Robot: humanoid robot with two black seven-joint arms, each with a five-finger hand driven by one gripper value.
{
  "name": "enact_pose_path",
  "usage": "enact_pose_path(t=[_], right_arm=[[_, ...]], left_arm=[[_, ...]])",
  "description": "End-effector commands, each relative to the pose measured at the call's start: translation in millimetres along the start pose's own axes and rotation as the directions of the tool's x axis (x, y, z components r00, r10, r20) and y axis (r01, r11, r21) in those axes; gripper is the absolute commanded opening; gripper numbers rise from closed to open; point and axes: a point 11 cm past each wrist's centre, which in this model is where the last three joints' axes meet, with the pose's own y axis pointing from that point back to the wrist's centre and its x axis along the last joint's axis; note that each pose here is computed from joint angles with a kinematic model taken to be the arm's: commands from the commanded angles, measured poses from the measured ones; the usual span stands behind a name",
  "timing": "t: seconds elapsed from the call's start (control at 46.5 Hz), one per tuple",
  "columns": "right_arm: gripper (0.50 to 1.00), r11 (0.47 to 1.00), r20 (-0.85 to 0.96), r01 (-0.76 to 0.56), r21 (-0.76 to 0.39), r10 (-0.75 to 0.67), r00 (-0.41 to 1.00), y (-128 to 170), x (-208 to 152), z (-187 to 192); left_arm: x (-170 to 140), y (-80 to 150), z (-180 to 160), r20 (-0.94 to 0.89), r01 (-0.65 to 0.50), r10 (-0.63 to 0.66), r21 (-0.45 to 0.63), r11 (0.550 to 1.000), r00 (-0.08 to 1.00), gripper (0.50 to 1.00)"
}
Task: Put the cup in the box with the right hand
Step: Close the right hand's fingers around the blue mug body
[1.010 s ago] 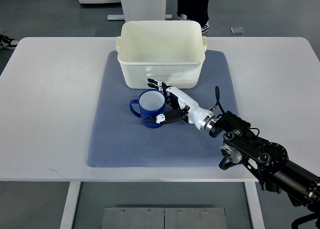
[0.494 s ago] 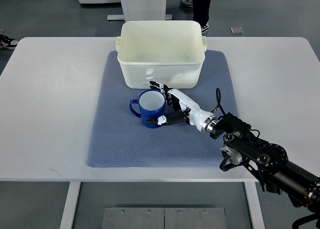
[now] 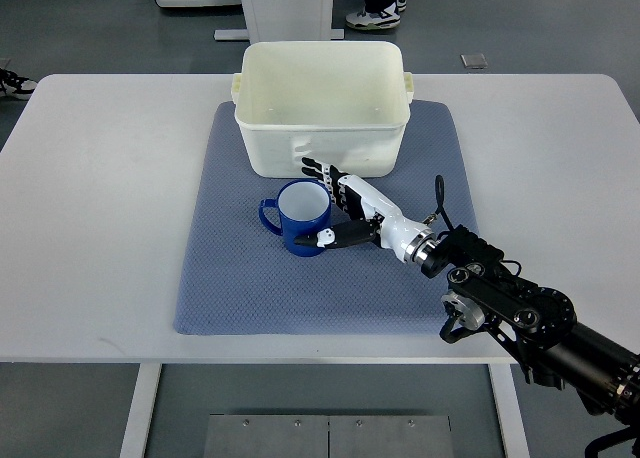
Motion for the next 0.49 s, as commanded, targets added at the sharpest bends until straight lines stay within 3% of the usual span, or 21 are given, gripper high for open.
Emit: enact_pose_path(t=[0.0, 0.043, 0.064, 0.473], right_arm=[[0.726, 1.0, -0.004, 0.009, 0.025, -0.009, 1.0, -0.1, -2.3, -2.4], [0.532, 0.999, -0.006, 0.011, 0.03, -0.011, 1.0, 0.0, -2.7, -2.8], [0.5, 1.0, -0.007, 0.013, 0.027, -0.013, 1.0, 0.2, -3.0, -1.9], [0.5, 0.998, -0.021, 0.005, 0.058, -0.004, 1.0, 2.9, 1.2, 0.4]], left_arm=[[-0.2, 0.0, 0.5, 0.0, 0.0, 0.0, 0.0, 1.0, 1.0, 1.0], [-0.2, 0.0, 0.5, 0.0, 0.0, 0.0, 0.0, 1.0, 1.0, 1.0], [0.0, 0.0, -0.4, 0.0, 0.0, 0.0, 0.001, 1.0, 1.0, 1.0], [-0.2, 0.0, 0.7, 0.0, 0.0, 0.0, -0.002, 1.0, 1.0, 1.0]])
